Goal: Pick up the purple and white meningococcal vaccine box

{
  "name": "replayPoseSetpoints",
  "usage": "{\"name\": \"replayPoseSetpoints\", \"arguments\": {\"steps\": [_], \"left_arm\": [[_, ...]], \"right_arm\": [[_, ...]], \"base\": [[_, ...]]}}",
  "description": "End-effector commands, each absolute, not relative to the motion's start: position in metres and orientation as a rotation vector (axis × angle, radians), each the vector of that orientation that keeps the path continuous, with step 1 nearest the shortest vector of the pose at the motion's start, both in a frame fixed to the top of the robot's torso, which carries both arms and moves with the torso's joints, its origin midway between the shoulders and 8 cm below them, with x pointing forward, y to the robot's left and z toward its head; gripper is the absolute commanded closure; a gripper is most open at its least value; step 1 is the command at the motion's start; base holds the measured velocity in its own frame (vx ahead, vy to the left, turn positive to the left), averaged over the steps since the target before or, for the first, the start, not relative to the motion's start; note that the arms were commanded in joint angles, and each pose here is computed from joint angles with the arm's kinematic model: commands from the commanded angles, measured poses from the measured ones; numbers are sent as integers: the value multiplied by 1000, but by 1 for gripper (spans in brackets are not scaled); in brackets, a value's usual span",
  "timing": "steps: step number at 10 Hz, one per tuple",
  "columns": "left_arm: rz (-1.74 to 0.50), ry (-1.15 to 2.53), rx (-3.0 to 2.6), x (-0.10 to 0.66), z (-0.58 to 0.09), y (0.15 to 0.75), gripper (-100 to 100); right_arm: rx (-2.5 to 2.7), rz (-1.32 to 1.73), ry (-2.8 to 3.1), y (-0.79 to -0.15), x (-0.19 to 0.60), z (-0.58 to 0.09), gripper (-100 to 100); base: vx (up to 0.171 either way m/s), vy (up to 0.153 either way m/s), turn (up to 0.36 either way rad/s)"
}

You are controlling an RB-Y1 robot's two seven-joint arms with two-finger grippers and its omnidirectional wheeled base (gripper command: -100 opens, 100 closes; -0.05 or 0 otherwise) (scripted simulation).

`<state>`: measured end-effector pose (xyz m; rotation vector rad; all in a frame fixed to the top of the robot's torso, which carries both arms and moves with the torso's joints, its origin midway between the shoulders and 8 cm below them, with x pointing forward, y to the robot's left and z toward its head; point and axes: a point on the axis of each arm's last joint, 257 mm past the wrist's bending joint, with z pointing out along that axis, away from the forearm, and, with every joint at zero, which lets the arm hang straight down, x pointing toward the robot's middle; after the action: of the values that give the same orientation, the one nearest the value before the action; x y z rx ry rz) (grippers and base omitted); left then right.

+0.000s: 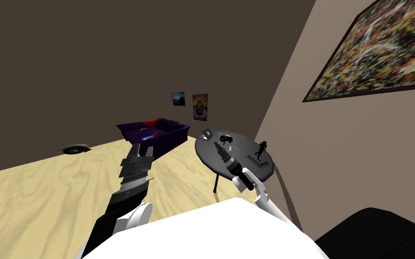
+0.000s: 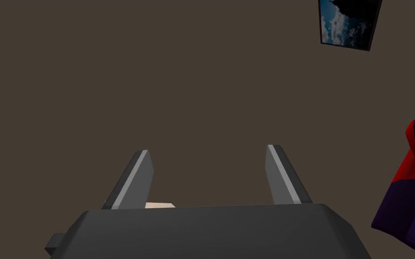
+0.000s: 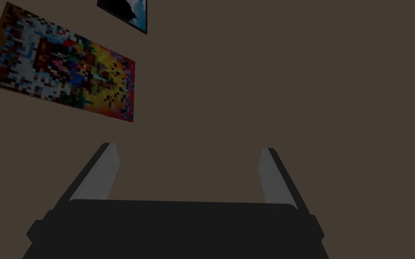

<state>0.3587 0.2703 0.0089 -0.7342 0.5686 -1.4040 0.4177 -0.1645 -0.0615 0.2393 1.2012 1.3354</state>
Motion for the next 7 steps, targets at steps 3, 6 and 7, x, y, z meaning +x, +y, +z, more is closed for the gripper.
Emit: {"name": "replayPoseSetpoints", "arguments": {"steps": [3, 6, 7], "left_arm": [[-1404, 569, -734, 359, 9, 270, 0], [-1404, 569, -734, 359, 9, 270, 0], [-1404, 569, -734, 359, 9, 270, 0]], "right_arm": [[129, 1248, 1334, -163, 429, -98, -100], [59, 1187, 1412, -169, 433, -119, -100], [16, 1140, 1468, -173, 437, -139, -100]], "base": [[-24, -3, 167], [-13, 0, 150], [-7, 7, 200]]}}
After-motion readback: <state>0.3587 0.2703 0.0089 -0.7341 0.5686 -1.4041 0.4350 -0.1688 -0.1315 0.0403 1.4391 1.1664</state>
